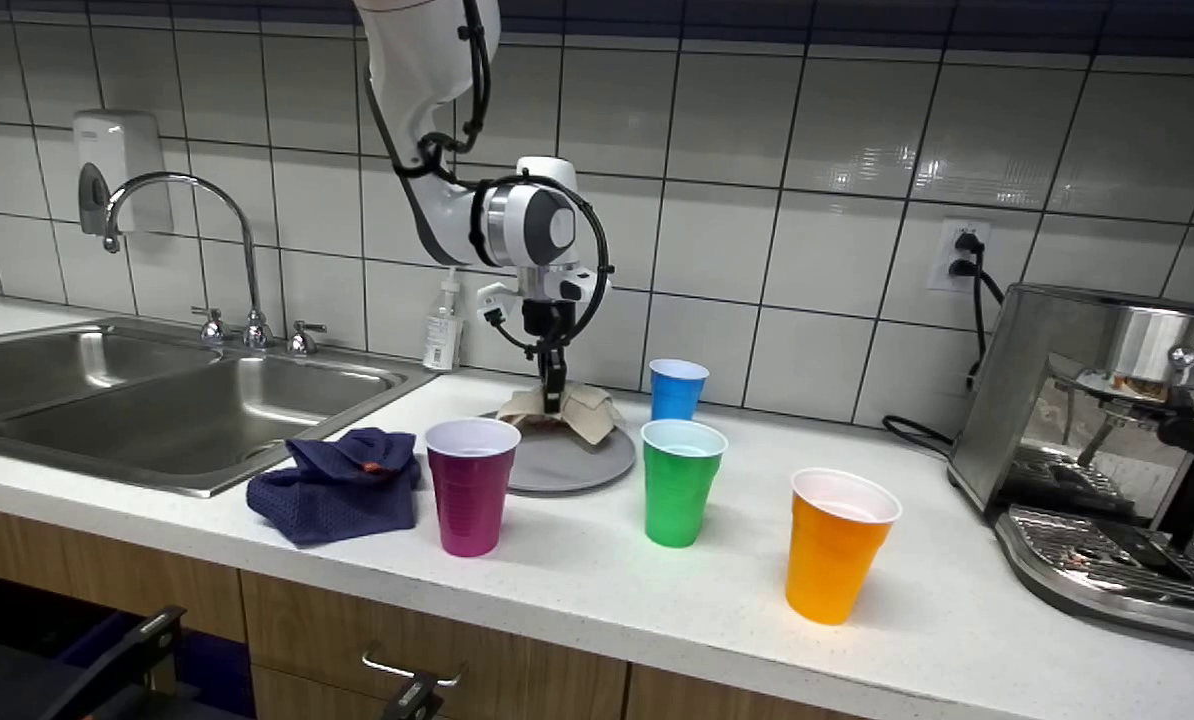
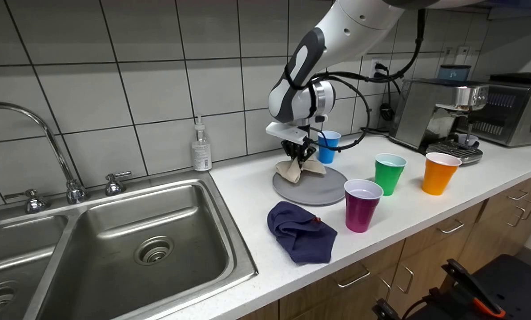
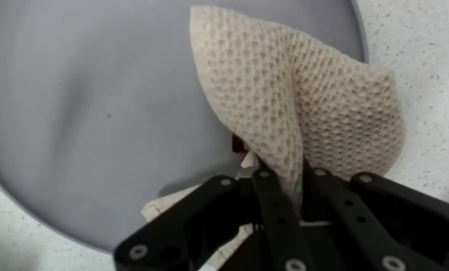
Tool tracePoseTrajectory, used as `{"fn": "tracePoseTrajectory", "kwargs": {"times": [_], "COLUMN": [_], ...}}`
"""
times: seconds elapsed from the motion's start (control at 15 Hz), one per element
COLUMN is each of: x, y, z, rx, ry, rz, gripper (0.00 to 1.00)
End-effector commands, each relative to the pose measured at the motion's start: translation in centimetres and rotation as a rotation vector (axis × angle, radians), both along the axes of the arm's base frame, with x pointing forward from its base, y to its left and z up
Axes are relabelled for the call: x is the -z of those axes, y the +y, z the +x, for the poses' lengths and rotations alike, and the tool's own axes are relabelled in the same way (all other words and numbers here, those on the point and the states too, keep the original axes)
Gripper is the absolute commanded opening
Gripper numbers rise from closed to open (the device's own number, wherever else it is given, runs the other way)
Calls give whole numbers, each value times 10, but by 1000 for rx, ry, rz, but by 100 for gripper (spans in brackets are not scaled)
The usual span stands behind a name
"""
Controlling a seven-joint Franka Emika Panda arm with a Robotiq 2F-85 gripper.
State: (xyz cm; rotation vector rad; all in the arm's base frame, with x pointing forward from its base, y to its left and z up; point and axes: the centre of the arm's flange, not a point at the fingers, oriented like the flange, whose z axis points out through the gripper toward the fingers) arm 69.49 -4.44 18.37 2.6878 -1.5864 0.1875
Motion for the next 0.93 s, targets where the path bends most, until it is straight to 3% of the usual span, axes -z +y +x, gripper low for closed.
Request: {"fn": "tracePoseTrajectory", "kwargs": {"times": [0.0,0.87], "x": [-24,-49], "y": [16,92], "z": [-12,-20], "rx": [-24,-173], "ry": [-13,-34], "rz": [-10,-21], "gripper": [4,4]}}
